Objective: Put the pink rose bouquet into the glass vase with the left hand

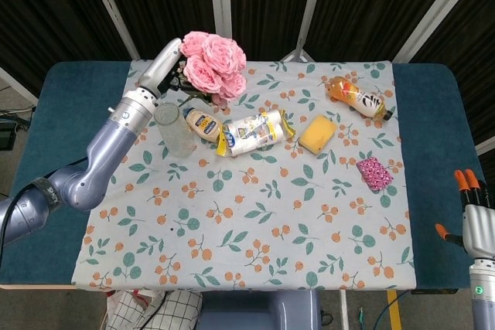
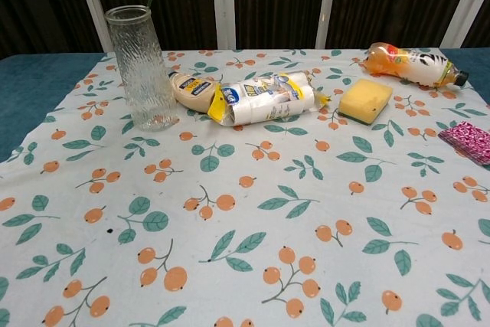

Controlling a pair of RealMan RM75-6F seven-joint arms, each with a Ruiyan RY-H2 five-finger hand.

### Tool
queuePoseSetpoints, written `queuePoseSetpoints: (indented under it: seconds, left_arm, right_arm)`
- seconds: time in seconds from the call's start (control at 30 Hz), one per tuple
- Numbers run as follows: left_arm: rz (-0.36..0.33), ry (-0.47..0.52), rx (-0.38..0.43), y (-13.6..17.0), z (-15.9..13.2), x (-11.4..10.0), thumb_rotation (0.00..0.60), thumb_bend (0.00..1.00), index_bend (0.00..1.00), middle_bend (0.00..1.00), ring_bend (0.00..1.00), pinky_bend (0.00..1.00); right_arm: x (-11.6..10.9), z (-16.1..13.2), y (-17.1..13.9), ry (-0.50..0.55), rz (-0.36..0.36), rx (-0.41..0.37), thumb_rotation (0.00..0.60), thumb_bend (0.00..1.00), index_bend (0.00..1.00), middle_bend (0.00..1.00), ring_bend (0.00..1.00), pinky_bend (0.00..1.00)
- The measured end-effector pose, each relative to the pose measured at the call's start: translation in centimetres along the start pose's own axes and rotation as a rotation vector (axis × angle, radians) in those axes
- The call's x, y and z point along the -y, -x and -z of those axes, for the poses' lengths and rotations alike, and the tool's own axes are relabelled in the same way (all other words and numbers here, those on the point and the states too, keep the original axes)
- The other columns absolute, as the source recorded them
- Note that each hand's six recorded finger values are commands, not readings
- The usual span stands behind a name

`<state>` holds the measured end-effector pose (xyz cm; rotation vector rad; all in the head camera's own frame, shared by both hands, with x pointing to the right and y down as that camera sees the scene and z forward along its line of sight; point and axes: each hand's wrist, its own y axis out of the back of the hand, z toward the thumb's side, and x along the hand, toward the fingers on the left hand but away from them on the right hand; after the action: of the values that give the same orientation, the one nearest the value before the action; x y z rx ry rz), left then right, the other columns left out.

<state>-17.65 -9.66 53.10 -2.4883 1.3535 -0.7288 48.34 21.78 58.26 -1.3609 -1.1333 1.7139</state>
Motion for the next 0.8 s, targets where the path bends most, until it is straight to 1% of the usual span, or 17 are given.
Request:
queuePoseSetpoints:
  seconds: [0.2, 0.3, 0.47, 0.6, 0.7, 0.8]
  left_arm:
    - [0.02, 0.03, -0.014, 0.7, 1.4, 0.4, 0.6, 0.44, 0.51, 0.47, 0.34, 0.38]
    - [0.034, 0.026, -0.015, 1.2, 2.0, 0.4, 0.6, 0.44, 0.51, 0.47, 0.34, 0.38]
    - [0.039, 0.092, -0.012, 1.9, 2.4, 0.0, 0.6, 0.43, 0.51, 0.45, 0.32, 0.37]
    - [0.057, 0.076, -0.016, 2.6, 3.0, -0.4, 0.6, 0.43, 0.5, 0.42, 0.29, 0.36]
    - [0.08, 0.055, -0.05, 3.4, 4.4, -0.5, 0.6, 0.43, 0.5, 0.41, 0.28, 0.35]
    - [0.092, 0.059, -0.079, 4.0, 5.7, -0.6, 0.6, 0.43, 0.49, 0.41, 0.27, 0.34]
  right_arm:
    - [0.1, -0.1, 0.0, 0.001, -0.001, -0.001, 0.6, 0.21, 0.02, 0.0, 0.04, 0.08]
    - [0.2, -0.3, 0.0, 0.0, -0.003, -0.005, 0.6, 0.21, 0.02, 0.0, 0.04, 0.08]
    - [0.3, -0.4, -0.1, 0.002, -0.002, -0.01, 0.6, 0.21, 0.02, 0.0, 0.03, 0.08]
    - [0.4, -0.5, -0.1, 0.005, -0.009, -0.015, 0.6, 0.21, 0.02, 0.0, 0.04, 0.08]
    - [0.5, -0.6, -0.1, 0.003, -0.008, -0.017, 0.6, 0.21, 0.02, 0.0, 0.04, 0.08]
    - [0.5, -0.7, -0.2, 0.002, -0.007, -0.019, 0.6, 0.21, 0.02, 0.0, 0.04, 0.08]
